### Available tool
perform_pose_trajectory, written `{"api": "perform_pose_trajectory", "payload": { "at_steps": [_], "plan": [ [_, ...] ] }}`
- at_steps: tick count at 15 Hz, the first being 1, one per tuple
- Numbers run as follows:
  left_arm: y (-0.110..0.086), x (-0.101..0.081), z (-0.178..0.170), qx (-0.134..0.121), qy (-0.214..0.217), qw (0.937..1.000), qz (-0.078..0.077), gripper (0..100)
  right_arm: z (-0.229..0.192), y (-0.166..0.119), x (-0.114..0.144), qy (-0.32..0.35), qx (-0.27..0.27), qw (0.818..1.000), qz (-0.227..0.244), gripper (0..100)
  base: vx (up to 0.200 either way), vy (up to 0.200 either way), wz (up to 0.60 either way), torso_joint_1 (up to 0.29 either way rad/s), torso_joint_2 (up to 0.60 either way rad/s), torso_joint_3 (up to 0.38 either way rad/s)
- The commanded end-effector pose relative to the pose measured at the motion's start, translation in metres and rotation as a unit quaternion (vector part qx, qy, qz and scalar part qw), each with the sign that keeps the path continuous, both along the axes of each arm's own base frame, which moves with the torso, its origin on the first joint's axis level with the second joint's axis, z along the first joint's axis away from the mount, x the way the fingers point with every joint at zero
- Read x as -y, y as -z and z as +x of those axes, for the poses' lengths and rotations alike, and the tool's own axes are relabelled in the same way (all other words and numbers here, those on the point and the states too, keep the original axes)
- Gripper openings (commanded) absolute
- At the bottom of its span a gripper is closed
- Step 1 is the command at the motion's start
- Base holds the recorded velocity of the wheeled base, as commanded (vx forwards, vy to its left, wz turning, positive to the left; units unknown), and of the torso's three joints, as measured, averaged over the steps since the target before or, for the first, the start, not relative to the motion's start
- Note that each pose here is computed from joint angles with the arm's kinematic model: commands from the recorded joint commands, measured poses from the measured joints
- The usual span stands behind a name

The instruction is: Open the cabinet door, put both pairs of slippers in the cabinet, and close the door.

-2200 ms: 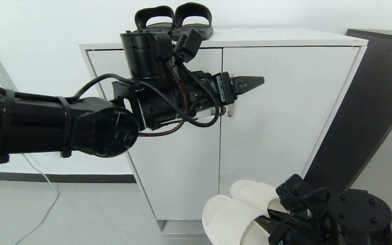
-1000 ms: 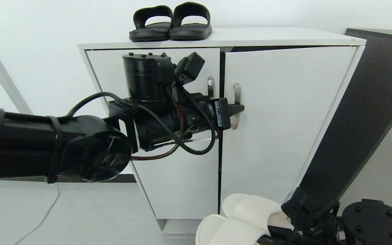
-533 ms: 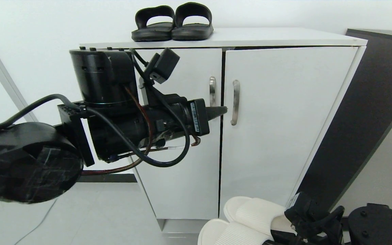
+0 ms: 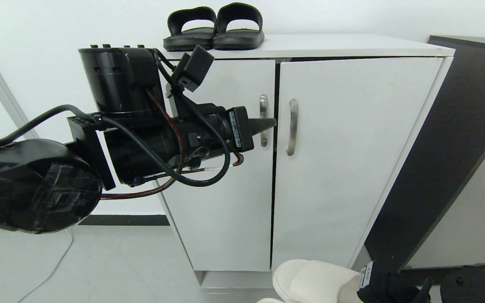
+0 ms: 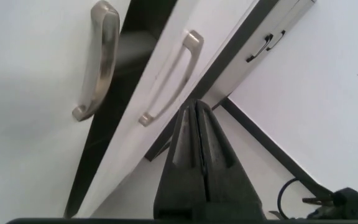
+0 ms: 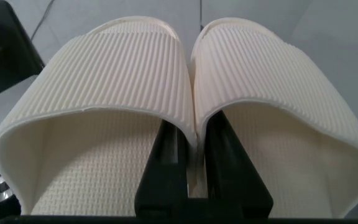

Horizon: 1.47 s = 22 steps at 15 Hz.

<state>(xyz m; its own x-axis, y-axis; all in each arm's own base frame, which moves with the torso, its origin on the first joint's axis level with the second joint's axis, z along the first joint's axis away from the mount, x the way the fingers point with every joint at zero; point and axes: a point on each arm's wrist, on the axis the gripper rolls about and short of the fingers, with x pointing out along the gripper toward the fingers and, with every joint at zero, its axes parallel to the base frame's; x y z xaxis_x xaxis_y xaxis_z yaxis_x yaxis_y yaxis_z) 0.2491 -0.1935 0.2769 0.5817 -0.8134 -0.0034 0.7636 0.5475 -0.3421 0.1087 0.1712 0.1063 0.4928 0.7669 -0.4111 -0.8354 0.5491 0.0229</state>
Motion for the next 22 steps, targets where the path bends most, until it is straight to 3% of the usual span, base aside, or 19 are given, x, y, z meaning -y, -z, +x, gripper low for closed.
{"api": "perform_pose_trajectory", "payload": {
  "at_steps": [1,4,5,12,16,17,22],
  "plan": [
    [0.005,0.01,0.014,-0.006,0.001,1.0,0.003,0,-0.002,0.001,0.002,-0.004,0.0,1.0,-0.002,0,0.0,0.0,0.0,0.0,0.0,0.0],
    [0.012,0.018,0.023,-0.013,0.001,0.9999,0.009,0,-0.002,0.002,0.001,-0.008,-0.002,1.0,-0.003,0,0.0,0.0,0.0,0.0,0.0,0.0],
    [0.013,0.019,0.024,-0.013,0.001,0.9999,0.01,100,-0.002,0.002,0.001,-0.008,-0.003,1.0,-0.004,0,0.0,0.0,0.0,0.0,0.0,0.0],
    [0.006,0.022,0.025,-0.004,0.02,0.9998,0.003,100,-0.001,0.004,-0.001,-0.009,-0.006,1.0,-0.009,0,0.0,0.0,0.0,0.0,0.0,0.0],
    [0.004,0.016,0.017,-0.003,0.02,0.9998,0.002,100,-0.001,0.006,-0.002,-0.009,-0.008,1.0,-0.013,0,0.0,0.0,0.0,0.0,0.0,0.0],
    [0.001,0.013,0.013,0.001,0.02,0.9998,-0.001,0,-0.001,0.007,-0.002,-0.009,-0.009,1.0,-0.014,0,0.0,0.0,0.0,0.0,0.0,0.0],
    [-0.001,0.01,0.011,0.003,0.017,0.9999,-0.002,0,-0.001,0.007,-0.002,-0.009,-0.009,1.0,-0.014,0,0.0,0.0,0.0,0.0,0.0,0.0]
  ]
}}
